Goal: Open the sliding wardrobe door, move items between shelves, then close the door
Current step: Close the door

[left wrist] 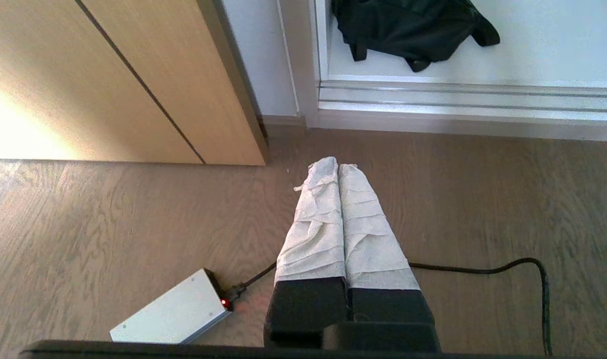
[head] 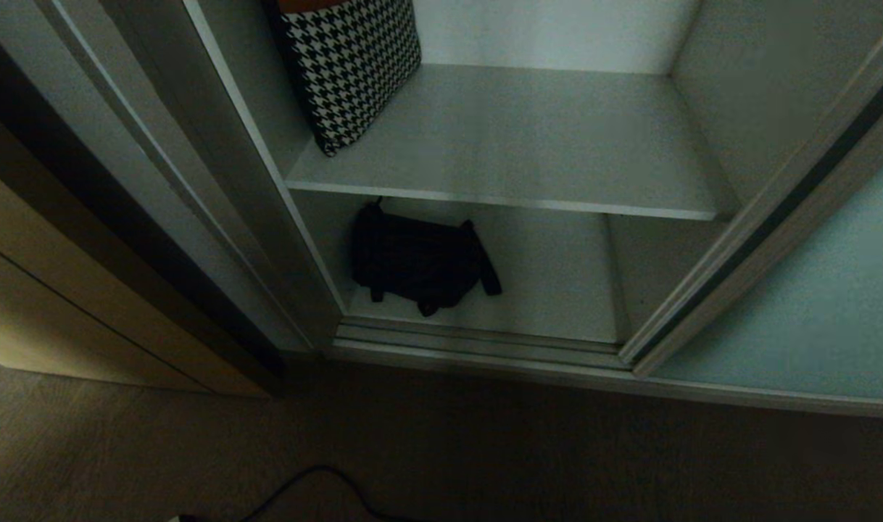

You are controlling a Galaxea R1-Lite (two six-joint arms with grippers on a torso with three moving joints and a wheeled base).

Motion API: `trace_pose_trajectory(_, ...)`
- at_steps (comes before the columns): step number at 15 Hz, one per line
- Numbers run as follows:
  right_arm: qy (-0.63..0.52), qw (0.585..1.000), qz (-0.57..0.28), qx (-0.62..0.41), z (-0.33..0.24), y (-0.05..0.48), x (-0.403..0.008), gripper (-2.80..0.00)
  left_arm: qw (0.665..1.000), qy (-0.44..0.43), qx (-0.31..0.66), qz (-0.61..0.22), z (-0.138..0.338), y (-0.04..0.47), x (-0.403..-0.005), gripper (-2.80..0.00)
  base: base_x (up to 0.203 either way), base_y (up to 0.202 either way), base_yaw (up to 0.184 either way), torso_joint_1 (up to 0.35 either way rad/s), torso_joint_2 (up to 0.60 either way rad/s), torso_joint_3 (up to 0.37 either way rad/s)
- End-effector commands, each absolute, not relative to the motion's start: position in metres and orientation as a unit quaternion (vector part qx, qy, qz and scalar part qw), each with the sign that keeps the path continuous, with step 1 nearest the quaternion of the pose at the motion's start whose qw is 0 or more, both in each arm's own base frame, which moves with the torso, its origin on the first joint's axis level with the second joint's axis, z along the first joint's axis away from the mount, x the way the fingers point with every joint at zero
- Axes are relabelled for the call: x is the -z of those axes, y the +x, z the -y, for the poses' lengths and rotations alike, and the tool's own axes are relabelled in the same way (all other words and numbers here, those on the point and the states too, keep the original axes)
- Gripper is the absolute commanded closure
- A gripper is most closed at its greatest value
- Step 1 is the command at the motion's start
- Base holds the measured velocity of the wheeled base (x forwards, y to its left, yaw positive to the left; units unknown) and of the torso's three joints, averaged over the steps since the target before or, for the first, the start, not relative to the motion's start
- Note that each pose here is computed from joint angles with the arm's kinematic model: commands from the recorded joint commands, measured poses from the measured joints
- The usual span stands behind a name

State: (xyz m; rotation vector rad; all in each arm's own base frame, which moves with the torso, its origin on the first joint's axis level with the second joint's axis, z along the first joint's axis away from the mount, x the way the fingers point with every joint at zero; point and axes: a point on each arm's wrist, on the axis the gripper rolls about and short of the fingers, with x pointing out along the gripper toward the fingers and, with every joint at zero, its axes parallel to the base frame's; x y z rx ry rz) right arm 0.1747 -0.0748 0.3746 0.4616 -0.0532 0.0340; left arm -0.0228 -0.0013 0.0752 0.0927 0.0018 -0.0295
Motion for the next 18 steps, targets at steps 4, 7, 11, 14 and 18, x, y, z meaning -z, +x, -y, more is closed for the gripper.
trace_pose_trajectory(4, 0.231, 0.972, 0.023, -0.018, 0.079, 0.185, -0.371, 0.0, 0.999, 0.047, 0.015, -0.002, 0.001, -0.023, -0.075, 0.0, 0.0, 0.0, 0.0, 0.0, 0.0, 0.0)
trace_pose_trajectory(7, 0.232, 0.972, 0.021, -0.017, 0.081, 0.188, -0.37, 0.0, 0.999, 0.047, 0.015, -0.002, 0.001, -0.023, -0.075, 0.0, 0.0, 0.0, 0.0, 0.0, 0.0, 0.0)
trace_pose_trajectory(11, 0.231, 0.972, 0.018, -0.031, 0.077, 0.192, -0.369, 0.0, 0.999, 0.047, 0.015, -0.002, 0.001, -0.023, -0.075, 0.0, 0.0, 0.0, 0.0, 0.0, 0.0, 0.0)
trace_pose_trajectory(14, 0.227, 0.972, 0.017, -0.057, 0.065, 0.192, -0.371, 0.0, 0.999, 0.047, 0.015, -0.002, 0.001, -0.023, -0.075, 0.0, 0.0, 0.0, 0.0, 0.0, 0.0, 0.0)
trace_pose_trajectory(18, 0.201, 0.976, 0.017, -0.079, 0.052, 0.186, -0.37, 0.0, 0.999, 0.047, 0.015, -0.002, 0.001, -0.023, -0.075, 0.0, 0.0, 0.0, 0.0, 0.0, 0.0, 0.0)
